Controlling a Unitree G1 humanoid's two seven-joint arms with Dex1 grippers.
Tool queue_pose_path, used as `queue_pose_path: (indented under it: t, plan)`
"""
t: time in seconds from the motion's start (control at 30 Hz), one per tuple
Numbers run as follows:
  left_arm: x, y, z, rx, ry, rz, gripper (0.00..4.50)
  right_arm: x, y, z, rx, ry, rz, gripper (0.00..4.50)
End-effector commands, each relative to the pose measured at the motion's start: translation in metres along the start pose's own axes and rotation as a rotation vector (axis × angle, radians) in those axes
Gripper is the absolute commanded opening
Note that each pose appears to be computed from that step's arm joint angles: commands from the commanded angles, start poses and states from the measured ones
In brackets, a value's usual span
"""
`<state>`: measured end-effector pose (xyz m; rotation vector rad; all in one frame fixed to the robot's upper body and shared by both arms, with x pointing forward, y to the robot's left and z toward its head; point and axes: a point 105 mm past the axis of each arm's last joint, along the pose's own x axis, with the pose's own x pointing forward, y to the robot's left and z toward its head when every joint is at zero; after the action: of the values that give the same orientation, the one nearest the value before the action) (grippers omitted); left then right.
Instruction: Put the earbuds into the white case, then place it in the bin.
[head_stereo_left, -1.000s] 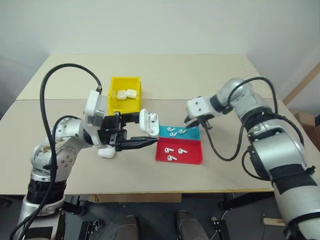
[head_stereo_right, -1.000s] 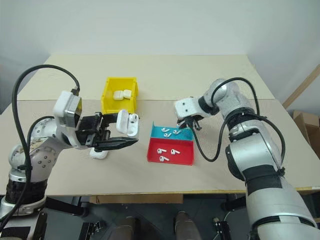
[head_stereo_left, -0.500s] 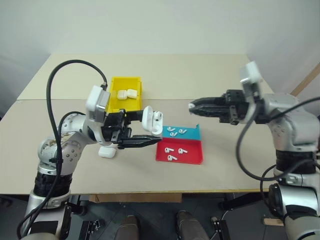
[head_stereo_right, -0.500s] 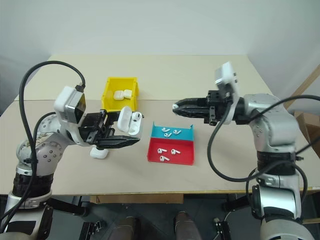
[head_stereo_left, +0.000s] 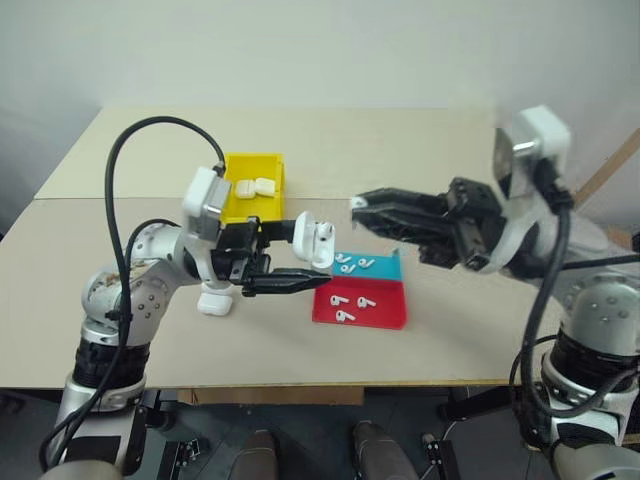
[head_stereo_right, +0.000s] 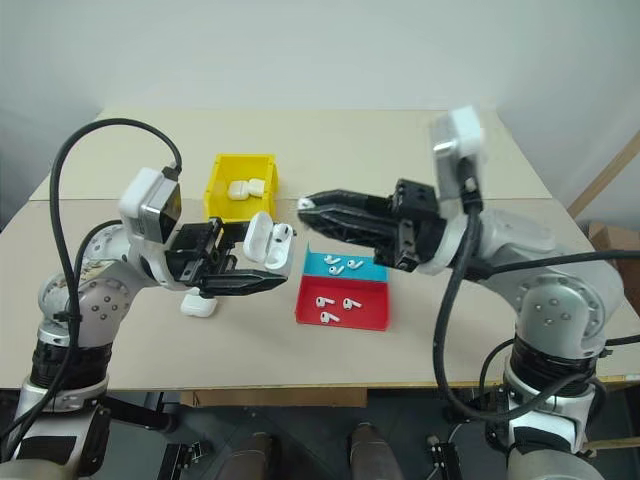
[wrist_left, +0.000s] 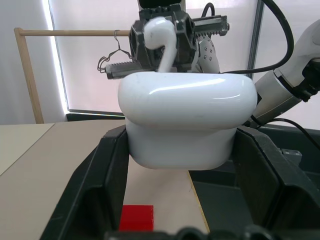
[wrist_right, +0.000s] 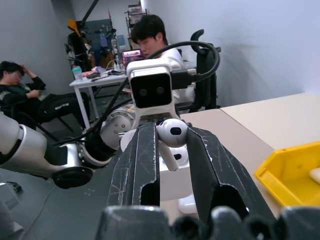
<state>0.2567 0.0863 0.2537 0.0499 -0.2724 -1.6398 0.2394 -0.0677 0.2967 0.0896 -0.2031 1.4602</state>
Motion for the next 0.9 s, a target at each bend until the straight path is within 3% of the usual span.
queue_pose_path:
  t: [0.03,0.4,0.9]
  plan:
    - [0.004,0.0,0.009,0.033,-0.007,-0.025,2.79,0.008,0.013,0.006,-0.021,-0.024,0.05,0.64]
    - [0.005,0.001,0.007,0.031,0.003,-0.029,2.79,0.015,0.019,-0.002,0.054,0.023,0.068,0.64]
    - [0.005,0.001,0.005,0.03,0.004,-0.023,2.79,0.015,0.013,-0.018,0.001,0.094,0.028,0.64]
